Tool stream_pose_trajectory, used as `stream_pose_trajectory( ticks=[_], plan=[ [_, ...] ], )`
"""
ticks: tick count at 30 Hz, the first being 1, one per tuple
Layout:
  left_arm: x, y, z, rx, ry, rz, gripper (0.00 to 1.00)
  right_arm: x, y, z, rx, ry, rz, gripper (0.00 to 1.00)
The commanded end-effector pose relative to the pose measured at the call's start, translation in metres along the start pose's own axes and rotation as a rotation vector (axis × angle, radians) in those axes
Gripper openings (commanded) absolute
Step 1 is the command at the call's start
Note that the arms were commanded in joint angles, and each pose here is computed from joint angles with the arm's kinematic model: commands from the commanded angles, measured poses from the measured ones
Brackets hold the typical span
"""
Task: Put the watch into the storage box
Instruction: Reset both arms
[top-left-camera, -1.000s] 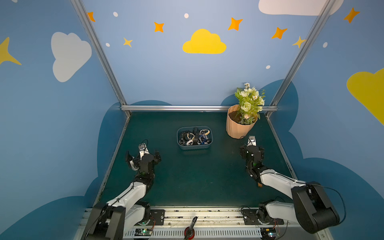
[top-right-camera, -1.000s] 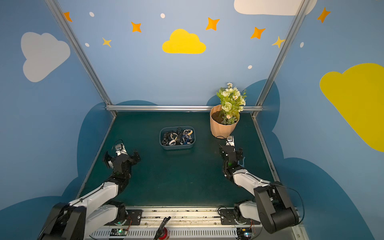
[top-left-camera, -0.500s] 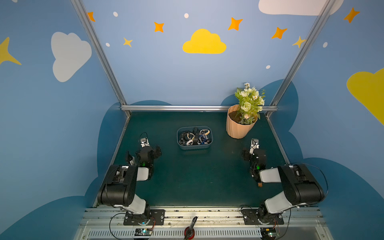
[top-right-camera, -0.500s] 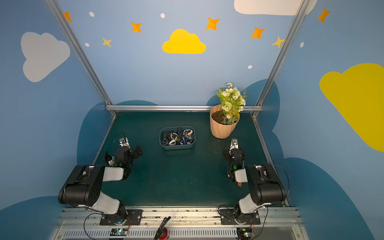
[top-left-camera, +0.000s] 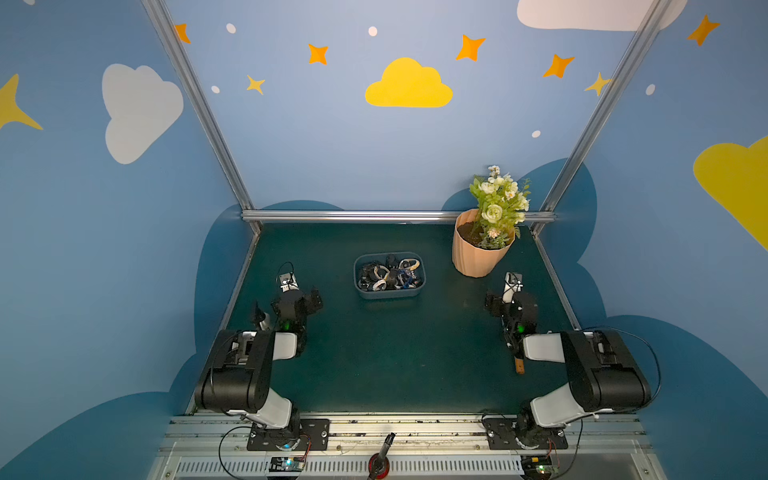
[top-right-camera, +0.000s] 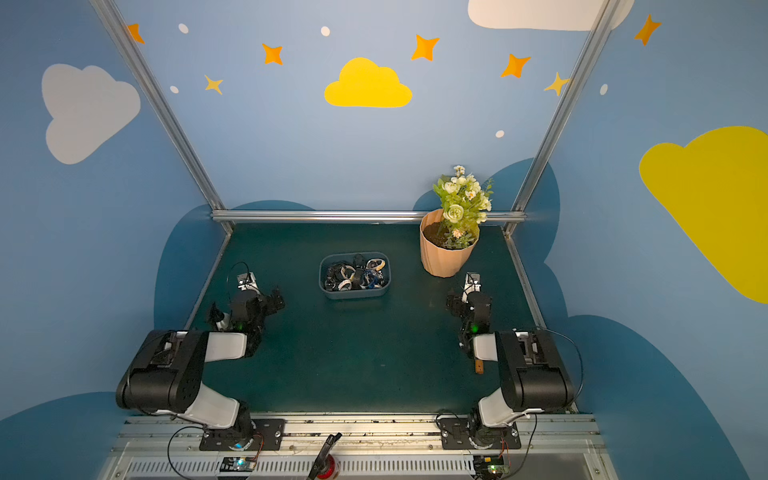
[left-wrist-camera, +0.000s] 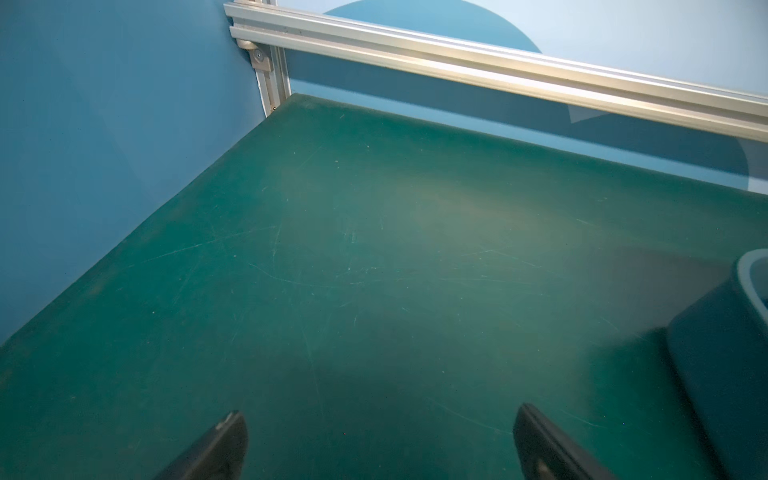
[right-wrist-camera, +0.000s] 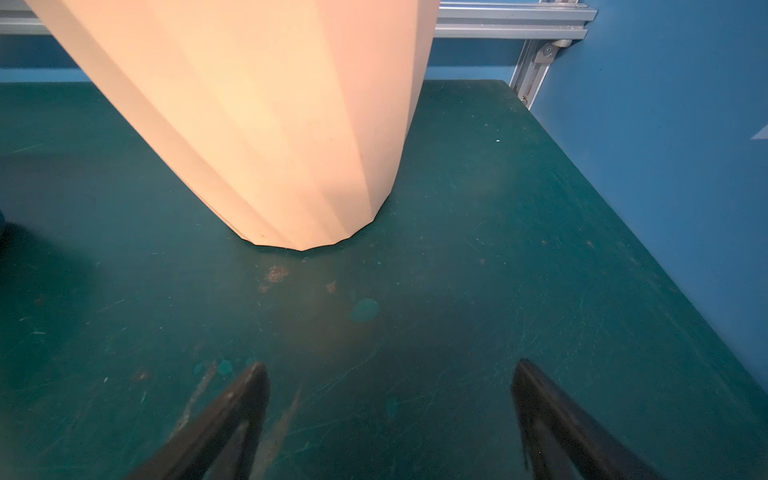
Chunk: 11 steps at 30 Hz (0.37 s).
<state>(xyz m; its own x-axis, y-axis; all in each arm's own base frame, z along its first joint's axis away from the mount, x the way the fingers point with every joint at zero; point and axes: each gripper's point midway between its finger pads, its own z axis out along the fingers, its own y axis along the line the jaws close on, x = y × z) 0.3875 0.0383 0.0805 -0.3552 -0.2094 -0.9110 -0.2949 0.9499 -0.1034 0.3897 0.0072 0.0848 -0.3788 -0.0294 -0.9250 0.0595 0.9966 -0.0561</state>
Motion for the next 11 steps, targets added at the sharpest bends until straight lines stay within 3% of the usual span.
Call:
stream_pose_trajectory(
  ticks=[1,11],
  plan=[
    [-0.0032,0.0004,0.0003,-0.001,0.001,-0.008,1.0,-0.007,0.0019,0.0005,-0.011,-0.012,0.012,0.92],
    [-0.0029,0.0005,-0.0001,-0.001,0.001,-0.008,1.0,-0.007,0.002,0.0004,-0.019,-0.01,0.017,0.92]
  ],
)
